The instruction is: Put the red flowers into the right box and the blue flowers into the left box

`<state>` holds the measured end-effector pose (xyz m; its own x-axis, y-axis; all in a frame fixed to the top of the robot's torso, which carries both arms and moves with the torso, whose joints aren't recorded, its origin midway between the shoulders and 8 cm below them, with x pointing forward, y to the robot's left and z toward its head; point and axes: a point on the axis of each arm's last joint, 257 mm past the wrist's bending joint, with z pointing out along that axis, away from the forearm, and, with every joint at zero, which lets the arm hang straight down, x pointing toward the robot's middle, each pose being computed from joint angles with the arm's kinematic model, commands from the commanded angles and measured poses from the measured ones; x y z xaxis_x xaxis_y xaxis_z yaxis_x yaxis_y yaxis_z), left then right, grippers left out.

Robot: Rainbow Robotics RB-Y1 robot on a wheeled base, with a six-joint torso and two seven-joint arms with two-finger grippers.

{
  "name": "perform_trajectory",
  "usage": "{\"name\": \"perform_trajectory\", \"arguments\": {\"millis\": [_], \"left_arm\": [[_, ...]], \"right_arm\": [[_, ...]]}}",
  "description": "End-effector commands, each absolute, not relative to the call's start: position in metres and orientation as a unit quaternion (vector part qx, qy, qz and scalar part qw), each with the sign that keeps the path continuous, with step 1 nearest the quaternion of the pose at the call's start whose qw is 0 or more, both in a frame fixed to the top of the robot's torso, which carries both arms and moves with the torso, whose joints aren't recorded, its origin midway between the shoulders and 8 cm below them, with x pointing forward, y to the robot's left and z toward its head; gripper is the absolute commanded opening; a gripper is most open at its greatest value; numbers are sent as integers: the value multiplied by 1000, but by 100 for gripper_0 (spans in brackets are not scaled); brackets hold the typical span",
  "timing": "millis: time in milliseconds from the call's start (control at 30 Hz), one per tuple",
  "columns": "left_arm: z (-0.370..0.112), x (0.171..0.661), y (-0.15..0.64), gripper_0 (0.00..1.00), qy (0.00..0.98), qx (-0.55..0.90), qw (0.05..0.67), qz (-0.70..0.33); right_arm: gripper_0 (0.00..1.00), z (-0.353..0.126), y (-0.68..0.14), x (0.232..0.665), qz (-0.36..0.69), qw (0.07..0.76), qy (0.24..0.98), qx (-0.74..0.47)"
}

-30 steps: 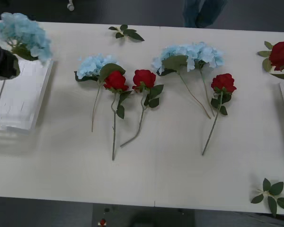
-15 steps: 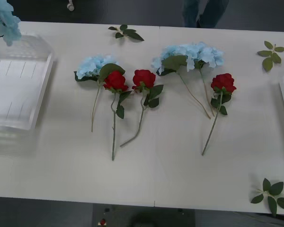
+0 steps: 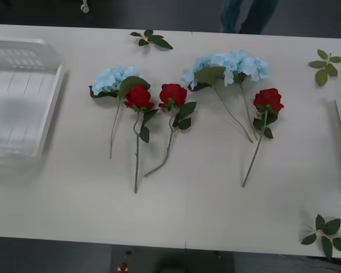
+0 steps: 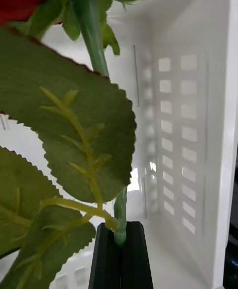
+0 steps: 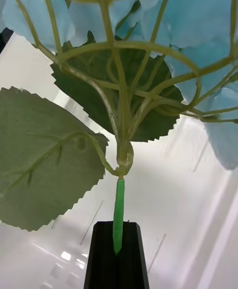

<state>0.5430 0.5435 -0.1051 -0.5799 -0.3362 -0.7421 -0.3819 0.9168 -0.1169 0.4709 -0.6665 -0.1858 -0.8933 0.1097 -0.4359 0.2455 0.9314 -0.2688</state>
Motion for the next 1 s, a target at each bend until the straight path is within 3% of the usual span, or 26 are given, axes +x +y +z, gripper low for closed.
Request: {"name": "perform_trajectory", "arguments": {"millis": [33, 267, 467, 533, 567, 600, 667, 700, 733, 800, 867, 1000], "left_arm": [[-116, 554, 554, 0, 875, -230, 425, 30], [-155, 578, 554, 0, 869, -237, 431, 57], [-160, 588, 545, 0, 861, -253, 439, 42], [-159, 589, 544, 0, 861, -252, 441, 41], [-159, 589, 543, 0, 861, -252, 440, 41], [-159, 589, 543, 0, 861, -251, 440, 41], [-158, 589, 543, 0, 861, -252, 441, 40], [-159, 589, 542, 15, 861, -252, 441, 40], [-158, 589, 543, 48, 860, -252, 441, 39], [-158, 589, 543, 92, 860, -252, 441, 39], [-158, 589, 543, 100, 860, -252, 441, 39], [-159, 589, 542, 100, 861, -251, 441, 40]], "right_arm": [[0, -191, -674, 467, -170, 212, 960, 66], [0, -208, -672, 460, -166, 202, 963, 62], [2, -209, -666, 465, -161, 205, 964, 53], [51, -207, -662, 469, -157, 210, 964, 46], [66, -206, -660, 471, -155, 213, 964, 45], [88, -203, -658, 473, -151, 217, 963, 42], [100, -199, -655, 476, -145, 222, 963, 38], [100, -197, -653, 477, -142, 224, 963, 38], [100, -195, -653, 478, -140, 225, 964, 37], [100, -192, -650, 479, -135, 227, 964, 34], [100, -190, -644, 481, -132, 227, 965, 27], [100, -176, -626, 480, -105, 219, 970, 19]]}}
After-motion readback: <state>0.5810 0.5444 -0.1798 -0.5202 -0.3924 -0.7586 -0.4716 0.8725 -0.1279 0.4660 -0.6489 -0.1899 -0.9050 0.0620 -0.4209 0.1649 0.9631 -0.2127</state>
